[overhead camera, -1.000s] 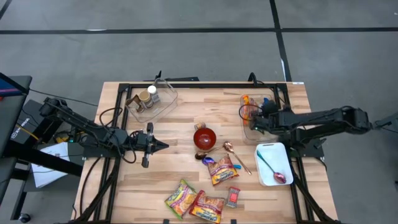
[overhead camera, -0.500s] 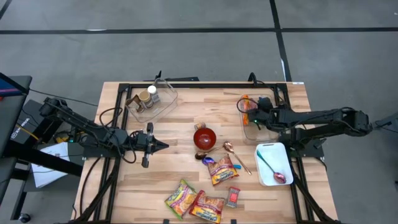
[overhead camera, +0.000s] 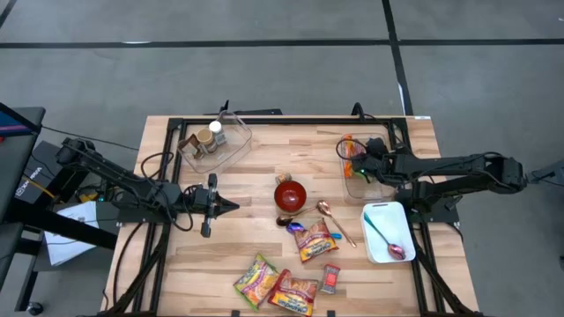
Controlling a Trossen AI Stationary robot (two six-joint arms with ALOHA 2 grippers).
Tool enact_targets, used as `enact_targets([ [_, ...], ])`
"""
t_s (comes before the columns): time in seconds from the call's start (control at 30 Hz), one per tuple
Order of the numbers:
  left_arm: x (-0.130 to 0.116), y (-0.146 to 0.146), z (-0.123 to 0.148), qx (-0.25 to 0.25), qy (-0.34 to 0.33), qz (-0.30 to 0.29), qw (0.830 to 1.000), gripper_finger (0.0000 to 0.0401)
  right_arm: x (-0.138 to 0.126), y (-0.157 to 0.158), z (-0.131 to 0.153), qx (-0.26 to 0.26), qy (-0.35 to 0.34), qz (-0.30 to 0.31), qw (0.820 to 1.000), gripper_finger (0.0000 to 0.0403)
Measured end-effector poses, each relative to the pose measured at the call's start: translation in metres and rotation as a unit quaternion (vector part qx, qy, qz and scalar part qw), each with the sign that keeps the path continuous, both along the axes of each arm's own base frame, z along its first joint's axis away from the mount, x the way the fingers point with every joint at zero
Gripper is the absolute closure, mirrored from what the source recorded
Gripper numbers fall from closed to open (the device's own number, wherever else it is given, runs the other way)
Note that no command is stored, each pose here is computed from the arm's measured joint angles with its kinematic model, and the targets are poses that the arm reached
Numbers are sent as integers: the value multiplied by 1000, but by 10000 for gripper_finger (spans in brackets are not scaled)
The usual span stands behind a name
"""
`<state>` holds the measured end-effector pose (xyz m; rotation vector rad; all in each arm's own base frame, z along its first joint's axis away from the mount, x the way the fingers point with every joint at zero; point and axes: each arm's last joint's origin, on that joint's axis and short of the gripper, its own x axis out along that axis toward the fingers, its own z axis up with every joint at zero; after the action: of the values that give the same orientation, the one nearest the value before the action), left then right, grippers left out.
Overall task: Pick & Place Food Item
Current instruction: Put the blue noodle pack into the right transparent bin, then put the left brown spoon into the white bin
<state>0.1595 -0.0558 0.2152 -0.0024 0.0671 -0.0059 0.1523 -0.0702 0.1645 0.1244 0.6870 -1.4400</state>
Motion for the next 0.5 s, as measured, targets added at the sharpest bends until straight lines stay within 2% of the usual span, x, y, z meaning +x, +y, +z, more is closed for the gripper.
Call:
enact_targets([
  [0.17,0,0,0,2,0,0,1000,398,1,8,6,-48,8,13,999,390],
  [0.33,0,0,0,13,0,-1,1000,398,-2,21,20,-92,-11,41,995,337],
  [0.5,0,0,0,14,0,-1,1000,394,-10,34,37,-103,-61,83,989,282],
])
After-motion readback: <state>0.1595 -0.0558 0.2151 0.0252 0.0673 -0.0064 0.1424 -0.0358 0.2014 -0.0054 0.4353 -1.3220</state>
